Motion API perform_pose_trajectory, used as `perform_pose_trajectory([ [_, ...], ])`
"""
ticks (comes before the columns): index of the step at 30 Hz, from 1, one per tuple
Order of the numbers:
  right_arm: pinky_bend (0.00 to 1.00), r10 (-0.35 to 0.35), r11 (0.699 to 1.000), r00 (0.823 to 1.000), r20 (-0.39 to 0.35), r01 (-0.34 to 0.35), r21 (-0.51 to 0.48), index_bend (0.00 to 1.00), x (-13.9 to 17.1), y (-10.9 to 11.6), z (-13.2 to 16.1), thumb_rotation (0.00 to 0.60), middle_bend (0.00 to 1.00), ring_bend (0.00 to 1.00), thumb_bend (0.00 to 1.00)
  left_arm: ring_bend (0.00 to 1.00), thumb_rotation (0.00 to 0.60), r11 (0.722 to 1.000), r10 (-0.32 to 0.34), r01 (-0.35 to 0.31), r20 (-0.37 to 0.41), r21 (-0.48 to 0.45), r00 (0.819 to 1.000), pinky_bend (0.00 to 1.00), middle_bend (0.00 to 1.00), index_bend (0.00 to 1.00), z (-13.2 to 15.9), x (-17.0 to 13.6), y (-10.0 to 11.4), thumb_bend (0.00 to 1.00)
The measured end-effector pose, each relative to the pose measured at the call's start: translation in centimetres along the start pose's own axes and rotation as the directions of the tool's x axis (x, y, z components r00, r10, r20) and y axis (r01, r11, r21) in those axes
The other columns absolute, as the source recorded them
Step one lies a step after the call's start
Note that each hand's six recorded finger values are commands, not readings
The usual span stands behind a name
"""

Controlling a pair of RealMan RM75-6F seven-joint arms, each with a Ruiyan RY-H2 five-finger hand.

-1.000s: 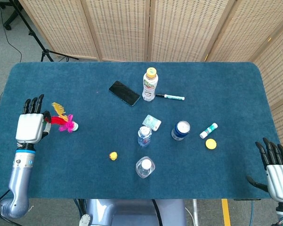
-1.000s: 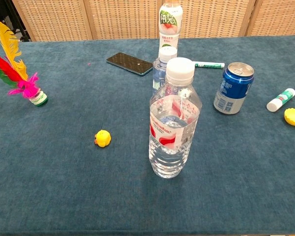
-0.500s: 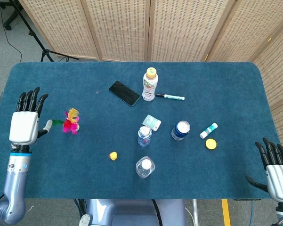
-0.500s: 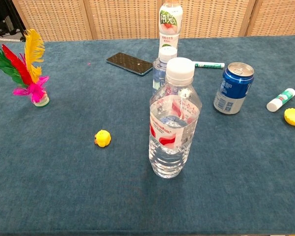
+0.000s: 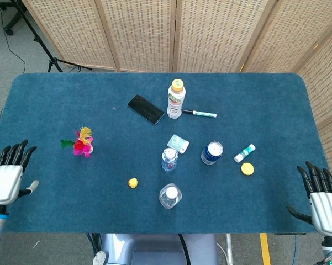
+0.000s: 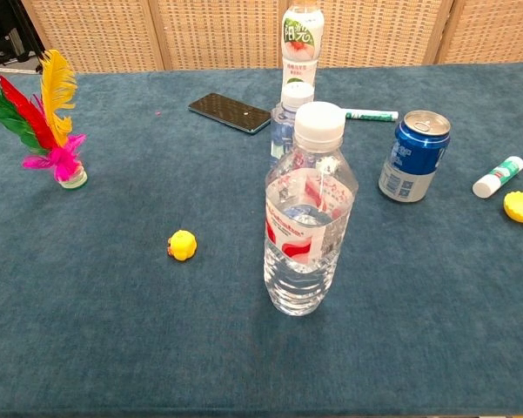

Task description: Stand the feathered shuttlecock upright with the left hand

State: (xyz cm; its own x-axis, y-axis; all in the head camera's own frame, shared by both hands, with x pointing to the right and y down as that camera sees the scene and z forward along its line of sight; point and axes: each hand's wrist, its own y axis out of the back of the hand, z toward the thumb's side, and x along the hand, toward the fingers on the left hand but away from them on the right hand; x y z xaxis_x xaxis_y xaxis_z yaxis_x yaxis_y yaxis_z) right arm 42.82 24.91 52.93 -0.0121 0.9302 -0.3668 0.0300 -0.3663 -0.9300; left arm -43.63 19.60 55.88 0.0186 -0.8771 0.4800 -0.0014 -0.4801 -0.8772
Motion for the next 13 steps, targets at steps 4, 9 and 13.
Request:
perform_pose_trajectory([
  [4,0.0,0.006,1.0,1.0,0.0,-0.006,0.004,0.0,0.0,-0.2,0.0,0.6,0.0,0.0,0.0,0.0,0.6,0.999,-0.037,0.037,0.004,0.019,0.999,0.0,0.0,0.04,-0.8,-0.8,-1.3,0.22],
  [9,0.0,0.006,1.0,1.0,0.0,-0.006,0.009,0.0,0.1,-0.2,0.0,0.6,0.0,0.0,0.0,0.0,0.6,0.997,-0.064,0.064,0.013,0.039,0.998,0.0,0.0,0.0,-1.1,-1.4,-2.6,0.21],
  [13,0.0,0.005,1.0,1.0,-0.001,-0.005,0.008,0.0,0.1,-0.2,0.0,0.6,0.0,0.0,0.0,0.0,0.6,0.998,-0.056,0.055,0.024,0.038,0.998,0.0,0.0,0.0,-0.9,-1.7,-2.8,0.21],
])
